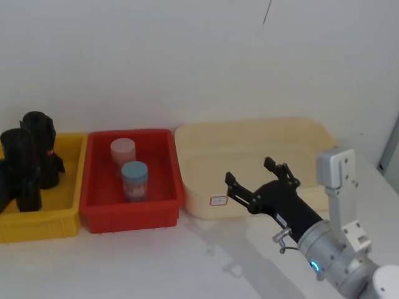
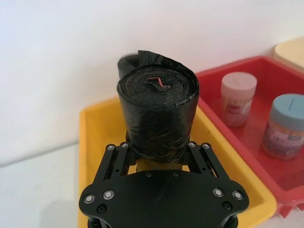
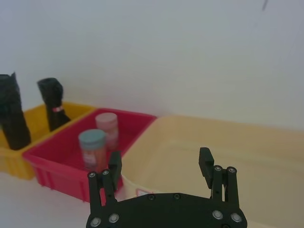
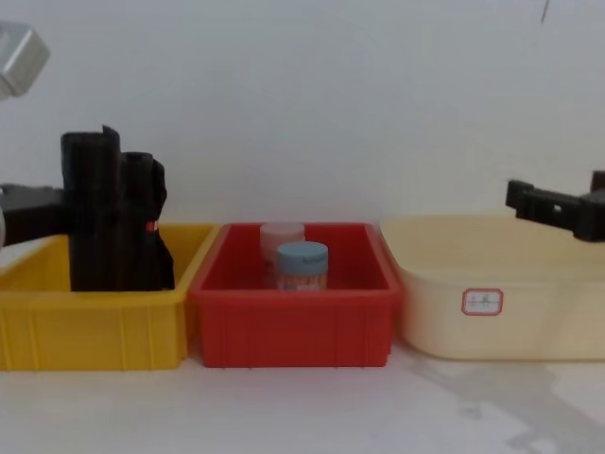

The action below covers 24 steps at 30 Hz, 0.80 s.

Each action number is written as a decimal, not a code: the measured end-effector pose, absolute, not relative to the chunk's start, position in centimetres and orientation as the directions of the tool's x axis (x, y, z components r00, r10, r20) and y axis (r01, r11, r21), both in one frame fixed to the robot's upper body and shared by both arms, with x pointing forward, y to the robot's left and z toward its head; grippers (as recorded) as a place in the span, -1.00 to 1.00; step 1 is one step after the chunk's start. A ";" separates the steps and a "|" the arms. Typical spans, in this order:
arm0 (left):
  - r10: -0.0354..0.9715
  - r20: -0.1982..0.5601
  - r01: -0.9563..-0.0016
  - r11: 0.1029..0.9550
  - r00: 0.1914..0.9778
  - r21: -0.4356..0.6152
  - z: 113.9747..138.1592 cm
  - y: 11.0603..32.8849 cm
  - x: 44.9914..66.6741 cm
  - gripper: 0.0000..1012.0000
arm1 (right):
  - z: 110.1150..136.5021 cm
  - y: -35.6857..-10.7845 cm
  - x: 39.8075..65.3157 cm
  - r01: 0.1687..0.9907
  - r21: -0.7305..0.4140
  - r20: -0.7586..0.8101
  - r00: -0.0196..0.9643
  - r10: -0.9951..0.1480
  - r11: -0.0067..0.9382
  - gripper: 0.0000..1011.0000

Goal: Pick up the garbage bag with the one hand and transfer it to the other hand.

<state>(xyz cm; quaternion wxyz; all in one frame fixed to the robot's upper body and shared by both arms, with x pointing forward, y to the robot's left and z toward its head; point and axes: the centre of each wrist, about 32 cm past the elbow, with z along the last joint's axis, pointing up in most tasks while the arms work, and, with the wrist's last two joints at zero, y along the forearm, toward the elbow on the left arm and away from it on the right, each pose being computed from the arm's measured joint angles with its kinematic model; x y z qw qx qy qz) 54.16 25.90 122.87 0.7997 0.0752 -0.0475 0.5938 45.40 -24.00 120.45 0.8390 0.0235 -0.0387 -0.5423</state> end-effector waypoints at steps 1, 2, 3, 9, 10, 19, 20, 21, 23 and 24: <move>0.941 0.174 -0.957 0.285 0.290 0.057 123.3 25.9 53.9 -0.06 | 120.8 -24.1 45.6 0.902 0.084 0.040 0.421 -0.906 0.423 0.98; 0.940 0.180 -0.957 0.285 0.290 0.054 123.5 25.9 53.8 -0.08 | 121.0 -24.1 45.7 0.898 0.083 0.039 0.431 -0.902 0.433 0.98; 0.939 0.185 -0.957 0.287 0.290 0.046 123.8 25.9 53.6 -0.08 | 121.2 -24.1 45.8 0.894 0.084 0.041 0.439 -0.898 0.441 0.98; 0.930 0.214 -0.953 0.304 0.298 0.005 125.9 25.9 52.7 -0.09 | 122.5 -24.5 46.7 0.857 0.074 0.045 0.509 -0.860 0.511 0.98; 0.927 0.217 -0.950 0.313 0.305 -0.004 126.4 25.9 52.6 -0.09 | 122.9 -24.6 47.0 0.845 0.070 0.049 0.529 -0.847 0.531 0.98; 0.903 0.201 -0.918 0.394 0.379 -0.039 128.5 25.6 52.4 -0.09 | 124.7 -25.2 48.3 0.771 0.021 0.073 0.633 -0.770 0.636 0.98; 0.901 0.197 -0.915 0.401 0.386 -0.040 128.6 25.5 52.5 -0.09 | 124.8 -25.3 48.6 0.756 0.006 0.077 0.652 -0.754 0.654 0.98; 0.898 0.193 -0.911 0.410 0.395 -0.041 128.7 25.5 52.5 -0.09 | 124.9 -25.4 48.7 0.750 0.001 0.080 0.660 -0.747 0.662 0.98; 0.888 0.179 -0.898 0.437 0.424 -0.043 129.0 25.2 52.6 -0.09 | 125.1 -25.5 49.0 0.738 -0.011 0.085 0.673 -0.735 0.675 0.98; 0.884 0.174 -0.894 0.446 0.433 -0.045 129.1 25.1 52.7 -0.09 | 125.2 -25.5 49.2 0.728 -0.021 0.087 0.684 -0.724 0.685 0.98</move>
